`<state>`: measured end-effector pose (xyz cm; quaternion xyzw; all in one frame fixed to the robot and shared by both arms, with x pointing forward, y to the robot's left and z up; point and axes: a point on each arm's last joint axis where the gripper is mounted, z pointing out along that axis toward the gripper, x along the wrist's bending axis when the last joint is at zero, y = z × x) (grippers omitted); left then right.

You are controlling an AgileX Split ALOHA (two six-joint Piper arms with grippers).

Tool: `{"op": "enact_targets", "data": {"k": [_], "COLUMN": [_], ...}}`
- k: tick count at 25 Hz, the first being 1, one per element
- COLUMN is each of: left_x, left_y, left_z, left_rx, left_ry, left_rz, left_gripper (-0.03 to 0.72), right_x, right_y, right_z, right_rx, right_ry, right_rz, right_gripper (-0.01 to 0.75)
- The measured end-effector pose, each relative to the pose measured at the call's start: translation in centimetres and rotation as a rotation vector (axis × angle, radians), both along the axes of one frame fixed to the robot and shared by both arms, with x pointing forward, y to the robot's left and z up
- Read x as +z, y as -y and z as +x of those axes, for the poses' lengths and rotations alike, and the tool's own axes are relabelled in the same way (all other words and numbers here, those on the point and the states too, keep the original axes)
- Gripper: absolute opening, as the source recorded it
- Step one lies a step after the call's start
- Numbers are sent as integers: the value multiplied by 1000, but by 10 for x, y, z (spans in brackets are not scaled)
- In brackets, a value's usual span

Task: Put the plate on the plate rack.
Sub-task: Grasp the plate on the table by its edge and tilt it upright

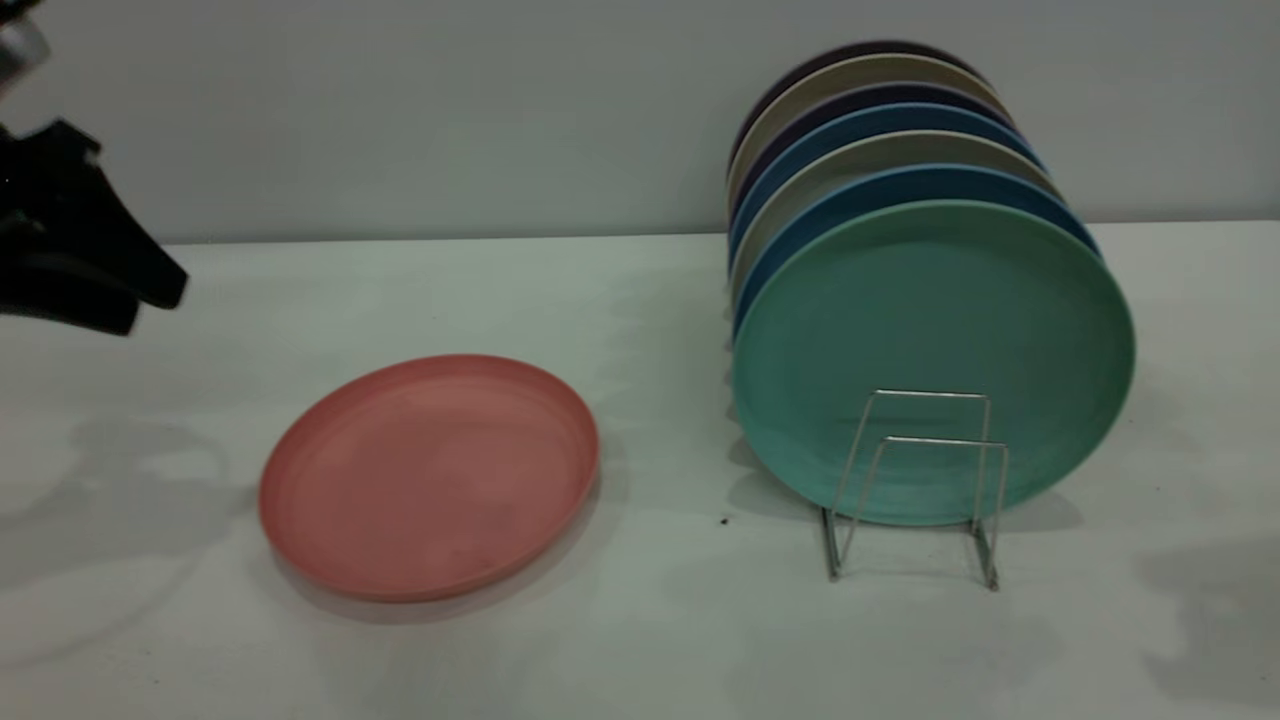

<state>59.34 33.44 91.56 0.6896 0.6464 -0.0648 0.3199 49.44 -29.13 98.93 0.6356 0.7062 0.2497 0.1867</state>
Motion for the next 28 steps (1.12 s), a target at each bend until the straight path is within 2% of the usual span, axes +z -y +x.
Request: {"op": "enact_targets", "data": {"k": [5, 8, 11, 13, 16, 28], "left_x": [-30, -46, -60, -65, -72, -105], "left_y": [2, 3, 3, 2, 1, 3], "left_z": [13, 20, 20, 20, 22, 22], "left_rx": [-14, -31, -33, -32, -25, 20], "left_ry": [4, -15, -44, -52, -62, -114], "left_rz": [-81, -125, -127, -121, -114, -70], "left_gripper": [451, 451, 451, 451, 451, 451], "right_x": [-8, -10, -7, -3, -5, -23], "right_y": [11, 26, 46, 60, 71, 73], "right_z": [18, 23, 25, 24, 23, 28], "right_rx": [-34, -63, -75, -102, -128, -140], "right_ry": [-9, 14, 89, 140, 155, 102], "right_rz": [104, 232, 351, 389, 388, 415], "right_gripper": [418, 416, 416, 416, 416, 416]}}
